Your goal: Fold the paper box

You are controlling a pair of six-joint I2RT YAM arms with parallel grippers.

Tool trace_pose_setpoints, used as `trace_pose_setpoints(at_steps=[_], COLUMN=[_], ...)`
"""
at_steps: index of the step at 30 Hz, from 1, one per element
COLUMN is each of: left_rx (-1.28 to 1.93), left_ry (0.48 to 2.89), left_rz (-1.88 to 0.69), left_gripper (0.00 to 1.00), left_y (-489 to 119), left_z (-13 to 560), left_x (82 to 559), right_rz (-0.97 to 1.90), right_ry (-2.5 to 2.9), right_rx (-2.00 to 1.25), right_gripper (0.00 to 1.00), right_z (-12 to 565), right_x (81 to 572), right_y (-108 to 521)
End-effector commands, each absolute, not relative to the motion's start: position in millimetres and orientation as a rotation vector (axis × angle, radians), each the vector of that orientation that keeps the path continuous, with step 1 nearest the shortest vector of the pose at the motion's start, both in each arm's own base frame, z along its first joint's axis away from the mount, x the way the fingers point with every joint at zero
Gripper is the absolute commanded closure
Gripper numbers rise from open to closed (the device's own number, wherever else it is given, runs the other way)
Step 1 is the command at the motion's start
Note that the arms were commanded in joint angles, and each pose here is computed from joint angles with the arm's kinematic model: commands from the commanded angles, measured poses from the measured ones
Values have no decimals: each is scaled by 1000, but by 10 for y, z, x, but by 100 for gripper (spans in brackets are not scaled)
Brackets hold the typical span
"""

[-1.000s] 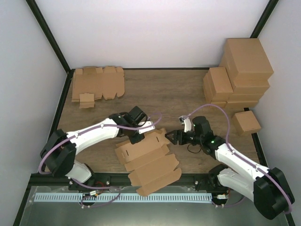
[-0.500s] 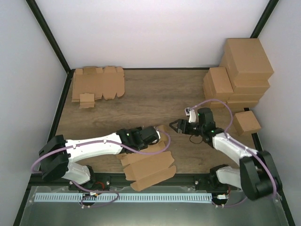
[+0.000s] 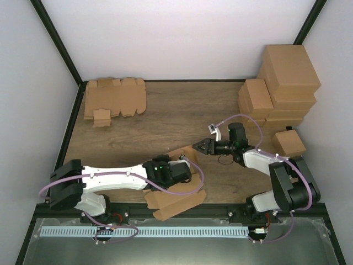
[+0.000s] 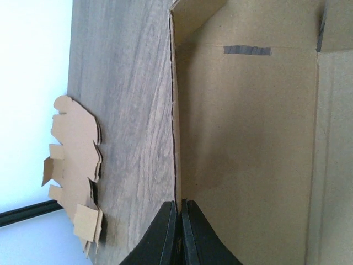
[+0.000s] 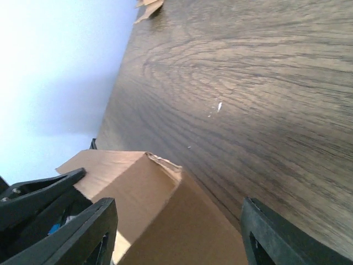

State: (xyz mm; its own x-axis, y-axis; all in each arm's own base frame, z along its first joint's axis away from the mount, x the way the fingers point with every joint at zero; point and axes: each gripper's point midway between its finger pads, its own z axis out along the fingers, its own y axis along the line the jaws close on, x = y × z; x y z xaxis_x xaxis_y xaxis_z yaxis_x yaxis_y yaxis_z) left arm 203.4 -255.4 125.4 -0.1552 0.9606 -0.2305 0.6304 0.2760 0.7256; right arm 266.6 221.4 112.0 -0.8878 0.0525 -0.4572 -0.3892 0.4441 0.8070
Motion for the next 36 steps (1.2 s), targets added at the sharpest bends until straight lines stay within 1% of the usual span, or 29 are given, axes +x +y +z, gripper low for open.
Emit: trace_pose_setpoints(at_steps=[1, 3, 7, 12, 15, 18, 25, 36], left_rx=[1383, 1388, 1385, 1353, 1324, 1307, 1278, 1266], left_ry=[1843, 1843, 1846, 1848, 1848, 1845, 1858, 1871], left_rz=[699, 705, 708, 712, 724, 727, 654, 599], left_gripper=[96, 96, 96, 96, 96, 96, 93, 93], left_y=[-2573, -2598, -2635, -2672, -2680, -2707, -2791, -2841], left_z=[1251, 1223, 1181, 1179, 1185, 1190, 1254, 1287], left_x=[2038, 2020, 2005, 2013, 2025, 2039, 2027, 1986], right_rz=[1517, 1489, 1254, 1124, 1243, 1386, 1502, 1676], right_ry=[2180, 2143, 2184, 2354, 2363, 2319, 2266, 2247], right_rx=[-384, -425, -409, -90, 93, 258, 772, 854], right_gripper=[34, 31, 31, 34, 37, 37, 35, 34], right_z=[1340, 1446, 1538, 1550, 1638, 1744, 1683, 1713], right_x=[2605, 2577, 2637, 2617, 2413, 2210, 2089, 2161], right_y=[2269, 2259, 2178, 1917, 1933, 2058, 2102, 2474])
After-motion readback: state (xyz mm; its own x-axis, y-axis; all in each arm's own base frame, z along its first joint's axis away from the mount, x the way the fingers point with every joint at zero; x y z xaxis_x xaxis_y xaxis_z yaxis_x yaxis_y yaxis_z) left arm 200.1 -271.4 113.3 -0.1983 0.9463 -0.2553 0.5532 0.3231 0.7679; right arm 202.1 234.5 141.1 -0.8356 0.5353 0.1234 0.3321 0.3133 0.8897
